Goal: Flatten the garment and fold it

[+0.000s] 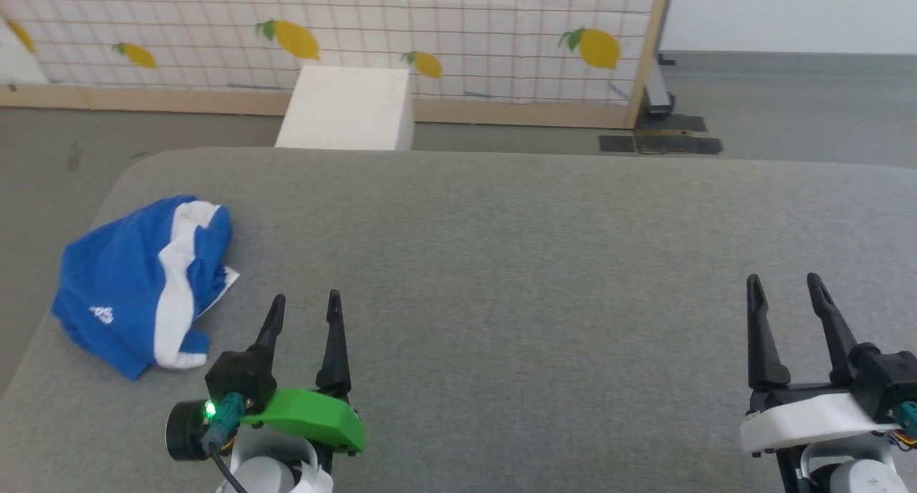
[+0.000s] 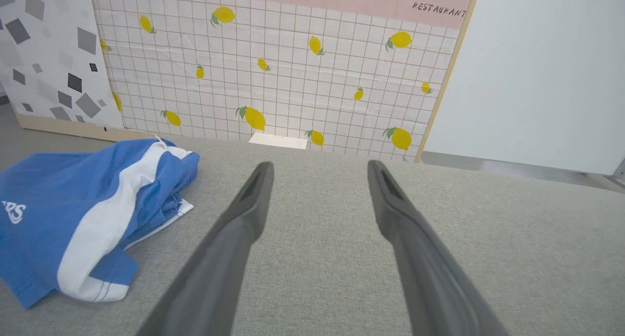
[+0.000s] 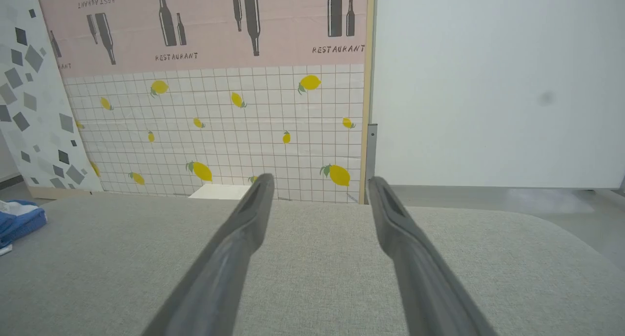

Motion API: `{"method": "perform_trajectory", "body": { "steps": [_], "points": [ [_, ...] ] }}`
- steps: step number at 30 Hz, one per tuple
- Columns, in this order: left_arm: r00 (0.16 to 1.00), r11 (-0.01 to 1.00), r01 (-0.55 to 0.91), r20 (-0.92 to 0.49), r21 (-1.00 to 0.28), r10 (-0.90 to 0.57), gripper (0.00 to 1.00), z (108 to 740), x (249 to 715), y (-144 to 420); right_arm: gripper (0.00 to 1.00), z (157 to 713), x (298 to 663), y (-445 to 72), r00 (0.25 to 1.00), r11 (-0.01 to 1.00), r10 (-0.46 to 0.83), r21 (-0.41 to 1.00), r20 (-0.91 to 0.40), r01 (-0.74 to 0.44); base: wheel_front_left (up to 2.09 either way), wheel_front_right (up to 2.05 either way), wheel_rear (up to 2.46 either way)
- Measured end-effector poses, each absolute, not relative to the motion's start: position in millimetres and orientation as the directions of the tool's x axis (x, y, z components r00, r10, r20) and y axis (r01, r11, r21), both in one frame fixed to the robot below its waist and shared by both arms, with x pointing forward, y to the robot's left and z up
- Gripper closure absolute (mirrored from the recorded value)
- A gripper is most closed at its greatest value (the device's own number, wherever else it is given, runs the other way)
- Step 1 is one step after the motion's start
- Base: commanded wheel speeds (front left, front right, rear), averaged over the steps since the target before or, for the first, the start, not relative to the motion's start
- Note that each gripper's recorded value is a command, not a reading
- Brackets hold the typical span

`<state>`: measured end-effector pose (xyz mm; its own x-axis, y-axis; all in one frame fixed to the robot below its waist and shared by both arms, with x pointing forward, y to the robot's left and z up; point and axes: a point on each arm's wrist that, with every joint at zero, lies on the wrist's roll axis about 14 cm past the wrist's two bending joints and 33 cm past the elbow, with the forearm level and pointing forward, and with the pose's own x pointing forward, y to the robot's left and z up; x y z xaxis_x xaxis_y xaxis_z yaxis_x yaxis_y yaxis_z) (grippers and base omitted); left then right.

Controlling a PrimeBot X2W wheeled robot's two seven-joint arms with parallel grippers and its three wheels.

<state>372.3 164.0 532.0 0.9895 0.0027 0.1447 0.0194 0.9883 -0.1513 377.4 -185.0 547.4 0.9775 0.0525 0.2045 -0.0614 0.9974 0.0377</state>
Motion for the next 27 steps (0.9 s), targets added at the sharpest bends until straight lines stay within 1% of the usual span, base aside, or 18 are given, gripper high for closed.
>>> {"method": "perform_trajectory", "body": {
  "steps": [5, 9, 10, 16, 23, 27],
  "points": [
    [0.985, 0.986, -0.061, 0.152, -0.152, 0.084, 0.00, 534.8, 364.0, 190.7, 0.00, 547.9, 389.4, -164.4, 0.972, 0.992, 0.110, 0.034, 0.206, -0.120, 0.00, 0.00, 0.00],
    [0.968, 0.971, -0.182, 0.148, -0.153, 0.205, 0.00, 533.4, 343.5, 229.9, 0.00, 546.3, 403.1, -127.0, 0.957, 0.974, 0.211, 0.034, 0.201, -0.222, 0.00, 0.00, 0.00],
    [0.956, 0.961, -0.230, 0.147, -0.154, 0.252, 0.00, 533.0, 333.4, 244.8, 0.00, 546.0, 407.4, -111.4, 0.947, 0.964, 0.252, 0.034, 0.200, -0.263, 0.00, 0.00, 0.00],
    [0.910, 0.918, -0.368, 0.147, -0.148, 0.389, 0.00, 532.5, 295.2, 286.9, 0.00, 546.3, 417.1, -57.6, 0.901, 0.917, 0.385, 0.029, 0.200, -0.399, 0.00, 0.00, 0.00],
    [0.840, 0.852, -0.503, 0.148, -0.149, 0.522, 0.00, 532.2, 249.2, 323.5, 0.00, 544.8, 418.4, 2.2, 0.830, 0.842, 0.524, 0.027, 0.193, -0.538, 0.00, 0.00, 0.00],
    [0.803, 0.815, -0.560, 0.143, -0.149, 0.578, 0.00, 530.3, 226.0, 337.2, 0.00, 545.1, 416.7, 29.5, 0.790, 0.801, 0.582, 0.026, 0.194, -0.598, 0.00, 0.00, 0.00]
  ]
}}
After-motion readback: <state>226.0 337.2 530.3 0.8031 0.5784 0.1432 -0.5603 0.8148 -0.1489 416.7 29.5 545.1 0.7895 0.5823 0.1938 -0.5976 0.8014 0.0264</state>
